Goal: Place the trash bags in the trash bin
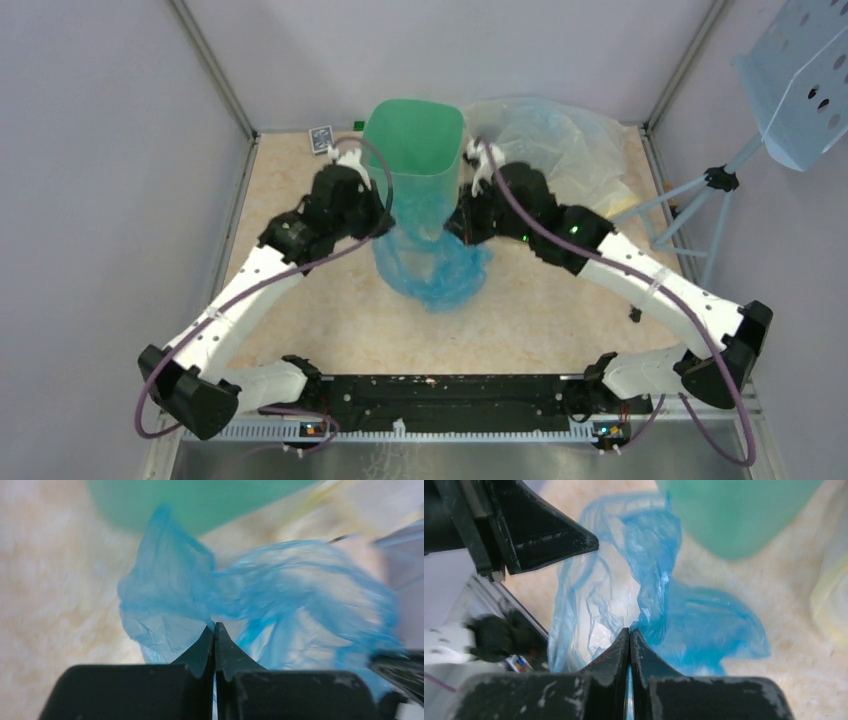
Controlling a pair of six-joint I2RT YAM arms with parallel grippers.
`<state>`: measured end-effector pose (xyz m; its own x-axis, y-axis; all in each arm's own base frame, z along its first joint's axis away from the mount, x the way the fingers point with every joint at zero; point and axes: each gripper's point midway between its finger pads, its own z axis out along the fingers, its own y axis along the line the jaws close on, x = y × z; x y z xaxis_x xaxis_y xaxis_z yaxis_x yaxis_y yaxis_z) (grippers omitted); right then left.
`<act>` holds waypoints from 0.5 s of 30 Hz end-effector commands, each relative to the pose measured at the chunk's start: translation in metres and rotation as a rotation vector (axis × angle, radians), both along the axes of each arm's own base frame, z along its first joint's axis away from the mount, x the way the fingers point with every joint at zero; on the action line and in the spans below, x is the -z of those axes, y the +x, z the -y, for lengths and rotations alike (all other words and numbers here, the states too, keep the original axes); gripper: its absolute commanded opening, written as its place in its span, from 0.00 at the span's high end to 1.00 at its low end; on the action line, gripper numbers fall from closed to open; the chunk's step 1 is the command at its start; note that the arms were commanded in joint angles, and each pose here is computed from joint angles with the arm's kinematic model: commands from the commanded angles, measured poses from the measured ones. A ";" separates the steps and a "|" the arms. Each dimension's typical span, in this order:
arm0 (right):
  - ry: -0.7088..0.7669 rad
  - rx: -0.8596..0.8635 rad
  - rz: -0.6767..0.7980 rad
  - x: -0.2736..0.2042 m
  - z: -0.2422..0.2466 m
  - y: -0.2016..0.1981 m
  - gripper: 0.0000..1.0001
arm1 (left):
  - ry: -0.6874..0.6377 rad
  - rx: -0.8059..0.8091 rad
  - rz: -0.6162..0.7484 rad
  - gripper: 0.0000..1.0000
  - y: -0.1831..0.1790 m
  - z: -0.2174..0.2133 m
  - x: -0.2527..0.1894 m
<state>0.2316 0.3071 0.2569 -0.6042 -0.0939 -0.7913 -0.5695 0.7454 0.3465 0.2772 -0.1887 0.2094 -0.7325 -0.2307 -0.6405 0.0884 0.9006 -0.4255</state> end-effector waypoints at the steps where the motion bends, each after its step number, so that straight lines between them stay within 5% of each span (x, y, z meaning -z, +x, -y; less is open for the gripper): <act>1: 0.244 -0.043 0.292 -0.195 0.002 0.012 1.00 | -0.151 0.109 0.396 1.00 -0.002 0.006 -0.205; 5: 0.413 -0.099 0.486 -0.328 0.017 -0.012 1.00 | -0.331 0.135 0.771 1.00 -0.048 -0.016 -0.368; 8: 0.450 -0.094 0.497 -0.343 0.028 -0.023 1.00 | -0.420 0.146 0.907 1.00 -0.082 -0.031 -0.404; 12: 0.334 -0.035 0.342 -0.238 0.023 -0.009 1.00 | -0.413 0.158 0.820 1.00 -0.079 -0.026 -0.337; 15: 0.210 -0.002 0.132 -0.094 0.028 -0.015 1.00 | -0.399 0.258 0.596 1.00 -0.076 0.002 -0.222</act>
<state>0.1892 0.2503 0.5590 -0.1593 0.3385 -0.9274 -0.7795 0.5333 0.3285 0.1464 -0.1305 0.5955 0.0225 -0.5856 -0.8103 0.6833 0.6007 -0.4151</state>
